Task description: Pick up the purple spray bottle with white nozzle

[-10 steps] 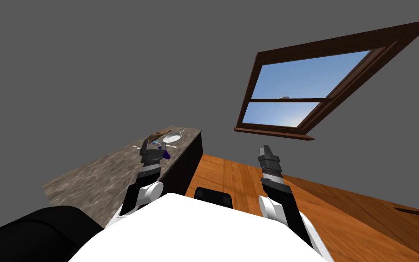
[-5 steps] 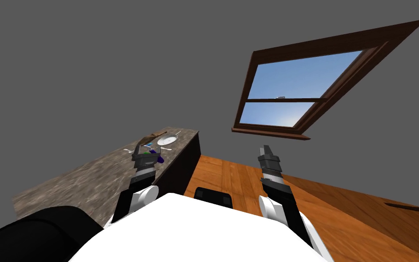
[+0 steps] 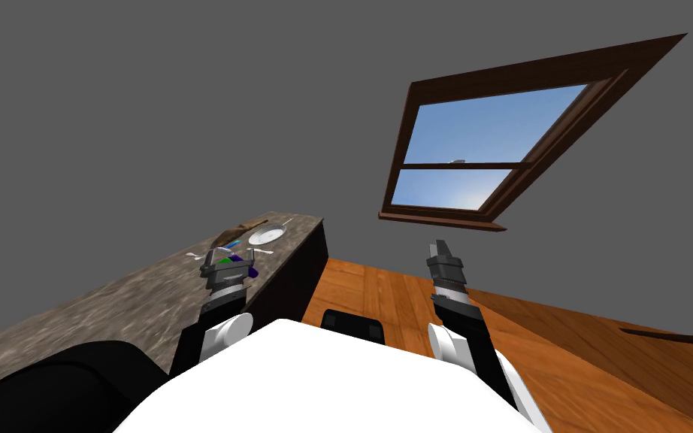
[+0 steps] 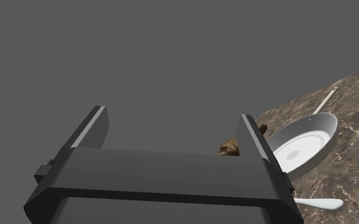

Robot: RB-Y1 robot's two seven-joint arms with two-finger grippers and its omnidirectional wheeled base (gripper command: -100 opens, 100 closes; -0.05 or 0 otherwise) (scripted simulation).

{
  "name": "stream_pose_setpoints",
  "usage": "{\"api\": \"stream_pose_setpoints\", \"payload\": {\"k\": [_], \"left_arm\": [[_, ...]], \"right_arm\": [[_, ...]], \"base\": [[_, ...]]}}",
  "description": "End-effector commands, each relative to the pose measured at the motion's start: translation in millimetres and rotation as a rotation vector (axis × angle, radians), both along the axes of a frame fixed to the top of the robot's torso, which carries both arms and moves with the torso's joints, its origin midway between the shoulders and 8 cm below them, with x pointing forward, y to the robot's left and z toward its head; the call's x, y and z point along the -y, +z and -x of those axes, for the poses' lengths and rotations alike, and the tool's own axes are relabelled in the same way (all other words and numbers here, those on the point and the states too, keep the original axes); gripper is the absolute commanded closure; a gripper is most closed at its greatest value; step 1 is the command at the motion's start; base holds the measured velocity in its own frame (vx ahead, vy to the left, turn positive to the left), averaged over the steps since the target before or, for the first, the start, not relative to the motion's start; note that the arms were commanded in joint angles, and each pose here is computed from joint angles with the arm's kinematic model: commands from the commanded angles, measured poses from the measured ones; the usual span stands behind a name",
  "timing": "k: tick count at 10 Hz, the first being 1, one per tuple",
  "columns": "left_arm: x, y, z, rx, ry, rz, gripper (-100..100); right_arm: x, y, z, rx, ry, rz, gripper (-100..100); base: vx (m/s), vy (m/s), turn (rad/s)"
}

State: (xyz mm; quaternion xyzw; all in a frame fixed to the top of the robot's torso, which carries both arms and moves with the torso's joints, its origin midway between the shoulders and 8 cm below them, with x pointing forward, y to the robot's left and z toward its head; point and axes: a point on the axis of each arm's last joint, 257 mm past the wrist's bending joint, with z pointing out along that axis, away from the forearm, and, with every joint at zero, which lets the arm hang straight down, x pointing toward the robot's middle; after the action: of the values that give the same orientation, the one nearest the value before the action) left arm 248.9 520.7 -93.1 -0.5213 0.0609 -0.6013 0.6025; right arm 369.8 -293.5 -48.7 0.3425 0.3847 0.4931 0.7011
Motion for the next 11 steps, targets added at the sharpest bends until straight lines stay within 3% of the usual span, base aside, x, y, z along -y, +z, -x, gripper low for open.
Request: {"api": "stream_pose_setpoints", "payload": {"k": [1,2,5,6,7,10,11], "left_arm": [[-10.7,-6.3,12.1,0.013,0.015,0.043,-100],[-27.2,-15.4,27.2,0.022,0.043,0.088,-100],[-47.8,-26.8,46.5,0.049,0.080,0.164,-100],[-62.5,-34.8,63.4,0.060,0.110,0.202,-100],[-65.2,-36.6,65.5,0.071,0.115,0.222,-100],[-94.4,-52.9,103.8,0.110,0.185,0.310,-100],[-96.6,-54.8,106.0,0.122,0.190,0.329,-100]], "right_arm": [[0.0,0.0,0.0,0.000,0.000,0.000,0],[0.0,0.0,0.0,0.000,0.000,0.000,0],[0.0,0.0,0.0,0.000,0.000,0.000,0],[0.0,0.0,0.0,0.000,0.000,0.000,0],[0.0,0.0,0.0,0.000,0.000,0.000,0],[0.0,0.0,0.0,0.000,0.000,0.000,0],[0.0,0.0,0.0,0.000,0.000,0.000,0]], "base": [[0.079,-0.046,-0.049],[0.091,-0.061,-0.100],[0.072,-0.047,-0.039],[0.072,-0.056,-0.075],[0.070,-0.045,-0.038],[0.083,-0.032,-0.058],[0.068,-0.030,-0.044]]}}
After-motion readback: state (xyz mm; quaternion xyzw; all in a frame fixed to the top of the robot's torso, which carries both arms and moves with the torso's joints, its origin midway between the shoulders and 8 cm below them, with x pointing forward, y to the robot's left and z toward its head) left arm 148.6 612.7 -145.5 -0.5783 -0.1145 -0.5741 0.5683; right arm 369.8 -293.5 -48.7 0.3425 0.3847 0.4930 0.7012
